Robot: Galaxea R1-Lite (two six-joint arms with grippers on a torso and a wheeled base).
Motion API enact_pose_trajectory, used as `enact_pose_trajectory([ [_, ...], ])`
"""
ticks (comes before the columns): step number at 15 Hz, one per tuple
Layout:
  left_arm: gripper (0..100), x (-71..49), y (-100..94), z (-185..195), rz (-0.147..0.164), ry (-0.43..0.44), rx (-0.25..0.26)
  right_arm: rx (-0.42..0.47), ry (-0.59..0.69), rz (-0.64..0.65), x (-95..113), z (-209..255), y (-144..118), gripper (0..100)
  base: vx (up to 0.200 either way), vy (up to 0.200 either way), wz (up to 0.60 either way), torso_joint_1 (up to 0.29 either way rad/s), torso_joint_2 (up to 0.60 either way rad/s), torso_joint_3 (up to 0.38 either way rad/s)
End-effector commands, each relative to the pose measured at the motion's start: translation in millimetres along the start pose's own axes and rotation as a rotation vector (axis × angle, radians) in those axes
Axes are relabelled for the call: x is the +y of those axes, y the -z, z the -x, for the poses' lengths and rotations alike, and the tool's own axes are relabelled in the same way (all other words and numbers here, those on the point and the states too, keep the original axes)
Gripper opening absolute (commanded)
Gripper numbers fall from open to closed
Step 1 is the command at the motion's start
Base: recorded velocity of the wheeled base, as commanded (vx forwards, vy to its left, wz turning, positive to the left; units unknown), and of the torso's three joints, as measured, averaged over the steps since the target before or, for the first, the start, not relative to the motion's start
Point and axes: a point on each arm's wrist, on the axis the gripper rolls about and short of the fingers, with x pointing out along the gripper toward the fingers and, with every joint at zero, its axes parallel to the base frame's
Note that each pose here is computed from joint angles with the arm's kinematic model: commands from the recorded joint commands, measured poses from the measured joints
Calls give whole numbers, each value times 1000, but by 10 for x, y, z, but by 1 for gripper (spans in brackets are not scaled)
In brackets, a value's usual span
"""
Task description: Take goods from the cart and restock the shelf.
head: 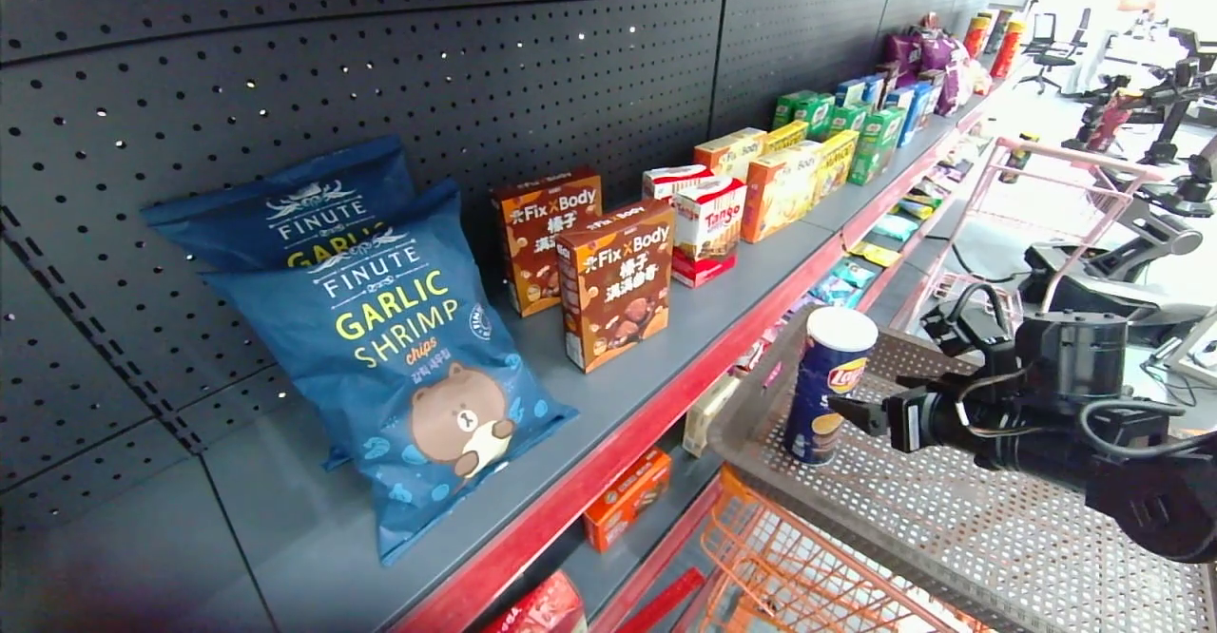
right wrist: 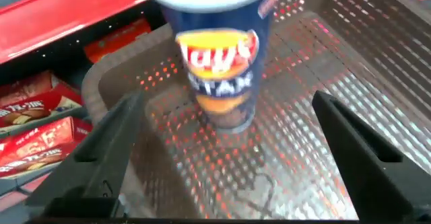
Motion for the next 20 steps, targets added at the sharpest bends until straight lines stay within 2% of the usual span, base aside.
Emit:
enact_pose_trajectory([
  [1,100,0,0,0,1,0,-1,20,-6,10,-34,-199,68,100,0,0,0,0,0,0],
  [11,100,0,0,0,0,0,-1,-26,-32,35,-69,-911,226,100,0,0,0,0,0,0],
  [17,100,0,0,0,0,0,-1,-18,-45,36,-64,-951,265,100,0,0,0,0,0,0],
  [18,100,0,0,0,0,0,-1,-22,-51,38,-68,-951,269,0,0,0,0,0,0,0],
  [20,100,0,0,0,0,0,-1,-30,-56,44,-79,-969,296,0,0,0,0,0,0,0],
])
